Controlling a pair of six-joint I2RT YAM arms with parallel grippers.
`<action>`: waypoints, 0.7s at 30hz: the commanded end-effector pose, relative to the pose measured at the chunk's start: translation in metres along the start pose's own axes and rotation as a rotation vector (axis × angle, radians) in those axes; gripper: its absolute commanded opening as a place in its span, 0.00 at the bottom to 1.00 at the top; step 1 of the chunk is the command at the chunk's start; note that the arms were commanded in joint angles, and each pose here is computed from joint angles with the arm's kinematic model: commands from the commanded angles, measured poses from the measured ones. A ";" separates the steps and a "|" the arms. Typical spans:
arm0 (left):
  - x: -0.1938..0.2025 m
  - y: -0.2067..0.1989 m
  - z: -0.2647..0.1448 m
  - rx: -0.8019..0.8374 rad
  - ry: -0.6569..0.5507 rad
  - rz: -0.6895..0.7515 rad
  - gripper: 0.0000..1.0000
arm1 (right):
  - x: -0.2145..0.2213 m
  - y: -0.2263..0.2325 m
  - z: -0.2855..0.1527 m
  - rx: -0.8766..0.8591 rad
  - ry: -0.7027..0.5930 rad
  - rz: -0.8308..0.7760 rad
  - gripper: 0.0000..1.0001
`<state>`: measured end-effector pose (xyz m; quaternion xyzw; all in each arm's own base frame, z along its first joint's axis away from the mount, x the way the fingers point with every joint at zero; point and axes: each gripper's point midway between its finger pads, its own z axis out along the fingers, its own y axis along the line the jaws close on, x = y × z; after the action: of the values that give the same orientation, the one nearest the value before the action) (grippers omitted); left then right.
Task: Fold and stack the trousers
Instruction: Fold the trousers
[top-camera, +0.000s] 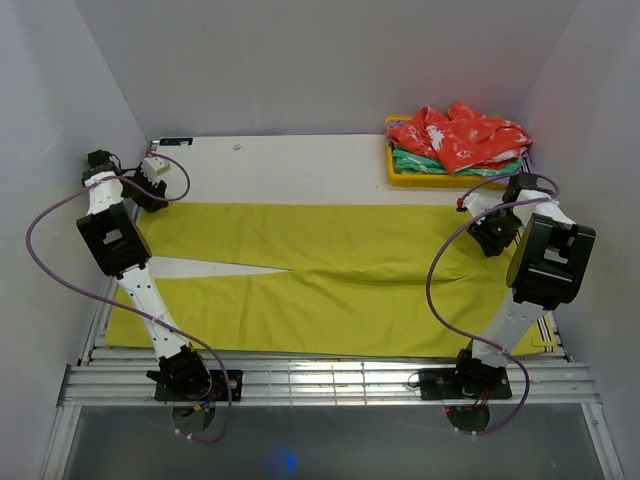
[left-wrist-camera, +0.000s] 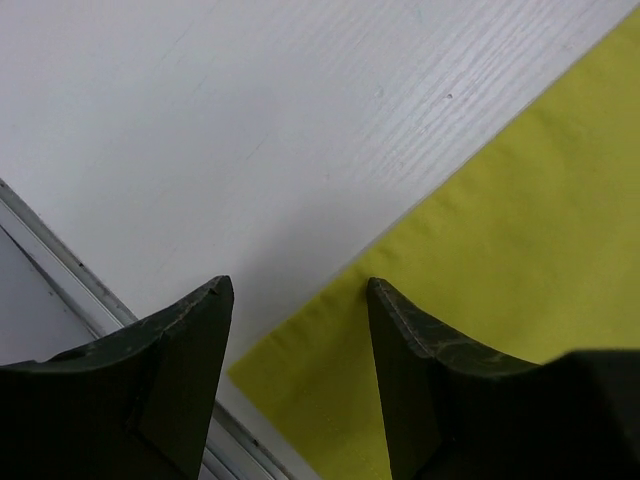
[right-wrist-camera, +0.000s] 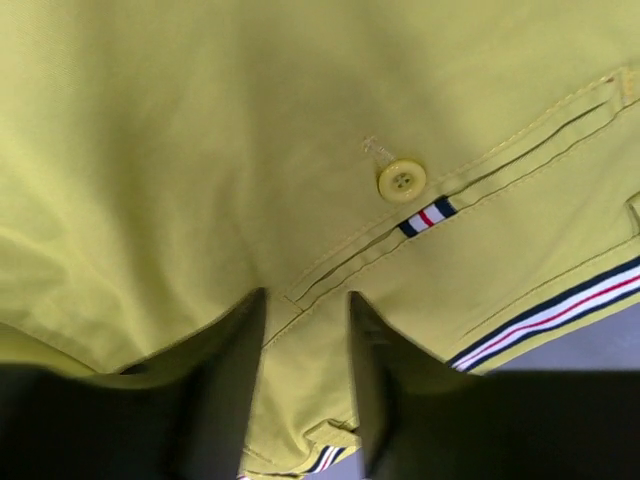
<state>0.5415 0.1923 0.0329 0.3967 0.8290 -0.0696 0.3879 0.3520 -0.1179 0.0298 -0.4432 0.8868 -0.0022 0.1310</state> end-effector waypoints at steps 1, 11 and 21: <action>0.024 -0.019 0.011 0.073 0.064 0.008 0.66 | -0.014 -0.010 -0.021 0.040 -0.067 -0.115 0.51; 0.060 -0.099 -0.004 0.330 0.159 0.003 0.19 | -0.039 -0.085 -0.061 0.174 -0.259 -0.110 0.79; 0.044 -0.110 -0.026 0.337 0.149 0.028 0.00 | -0.036 -0.090 -0.025 0.021 -0.268 -0.126 0.73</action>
<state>0.4770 0.1605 0.0232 0.4876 0.7982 -0.1247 0.3310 0.4444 -0.1559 0.0815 -0.4462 0.8523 0.0080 0.2729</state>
